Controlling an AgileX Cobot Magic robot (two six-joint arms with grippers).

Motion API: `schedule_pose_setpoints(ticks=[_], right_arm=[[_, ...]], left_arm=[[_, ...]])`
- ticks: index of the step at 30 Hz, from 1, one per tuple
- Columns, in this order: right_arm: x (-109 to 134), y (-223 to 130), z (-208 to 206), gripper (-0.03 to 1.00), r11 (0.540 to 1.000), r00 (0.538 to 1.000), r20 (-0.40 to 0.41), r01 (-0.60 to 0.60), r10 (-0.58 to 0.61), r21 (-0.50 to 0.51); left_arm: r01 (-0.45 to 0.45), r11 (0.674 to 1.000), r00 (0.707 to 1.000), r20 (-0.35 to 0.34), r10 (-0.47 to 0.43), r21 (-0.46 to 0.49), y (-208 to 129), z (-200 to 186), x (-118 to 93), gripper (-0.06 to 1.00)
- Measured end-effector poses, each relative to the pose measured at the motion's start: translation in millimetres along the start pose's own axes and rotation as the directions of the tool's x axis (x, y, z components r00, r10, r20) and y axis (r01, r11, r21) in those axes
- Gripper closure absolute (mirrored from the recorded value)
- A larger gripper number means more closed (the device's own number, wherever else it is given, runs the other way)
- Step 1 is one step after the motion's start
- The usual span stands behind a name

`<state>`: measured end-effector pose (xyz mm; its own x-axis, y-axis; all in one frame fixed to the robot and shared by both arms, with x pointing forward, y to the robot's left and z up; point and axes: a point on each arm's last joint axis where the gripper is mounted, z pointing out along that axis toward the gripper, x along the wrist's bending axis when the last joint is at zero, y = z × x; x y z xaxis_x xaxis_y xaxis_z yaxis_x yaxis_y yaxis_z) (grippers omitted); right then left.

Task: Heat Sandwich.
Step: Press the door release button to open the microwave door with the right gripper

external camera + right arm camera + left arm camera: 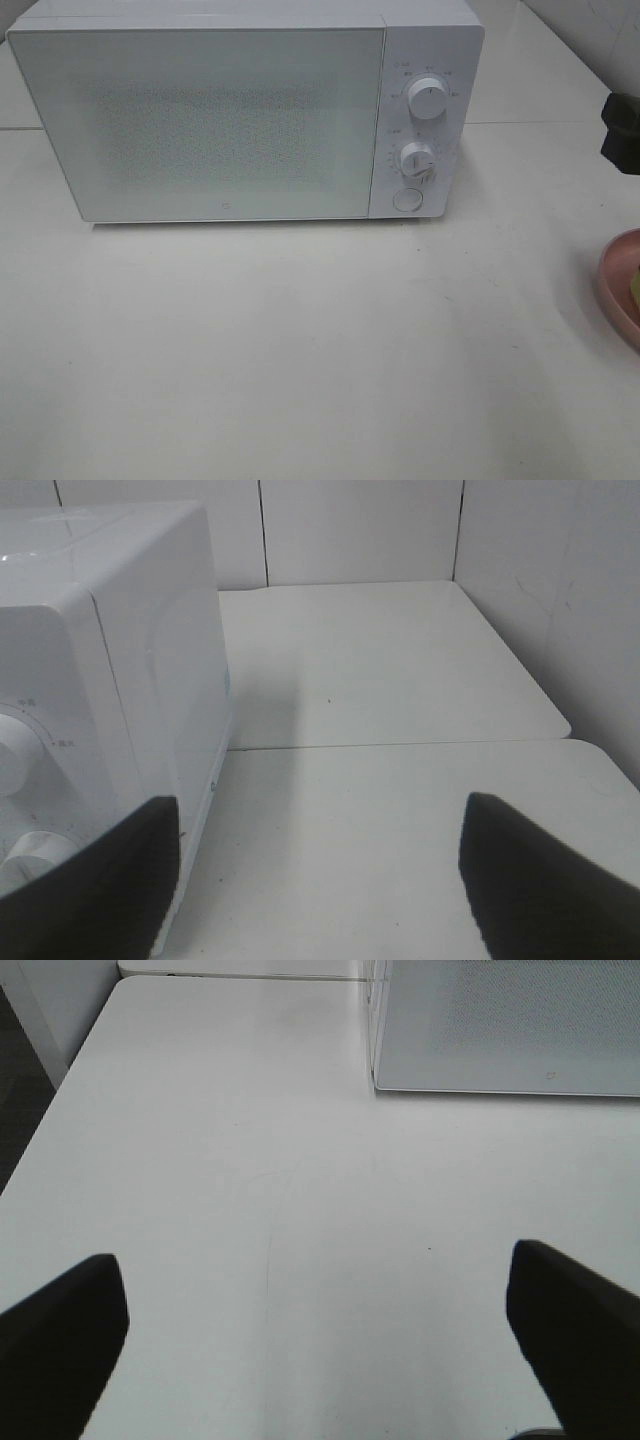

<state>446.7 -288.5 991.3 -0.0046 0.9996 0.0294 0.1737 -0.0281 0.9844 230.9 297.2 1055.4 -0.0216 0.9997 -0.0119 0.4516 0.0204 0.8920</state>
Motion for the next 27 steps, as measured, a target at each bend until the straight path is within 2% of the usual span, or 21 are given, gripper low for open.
schedule_pose_setpoints(ticks=[5,16,27], right_arm=[[13.6,-11.2,-0.2,0.22,1.0,1.0,-0.007,0.026,-0.026,-0.018],[51.6,-44.3,6.7,0.22,0.997,0.997,-0.054,0.056,-0.053,0.058],[79.3,-73.8,5.8,0.22,0.991,0.996,-0.047,0.086,-0.081,0.102]], left_arm=[[0.0,1.0,1.0,0.0,0.0,0.0,0.0,0.0,0.0,-0.03],[0.0,1.0,1.0,0.0,0.0,0.0,0.0,0.0,0.0,-0.03],[0.0,1.0,1.0,0.0,0.0,0.0,0.0,0.0,0.0,-0.03]])
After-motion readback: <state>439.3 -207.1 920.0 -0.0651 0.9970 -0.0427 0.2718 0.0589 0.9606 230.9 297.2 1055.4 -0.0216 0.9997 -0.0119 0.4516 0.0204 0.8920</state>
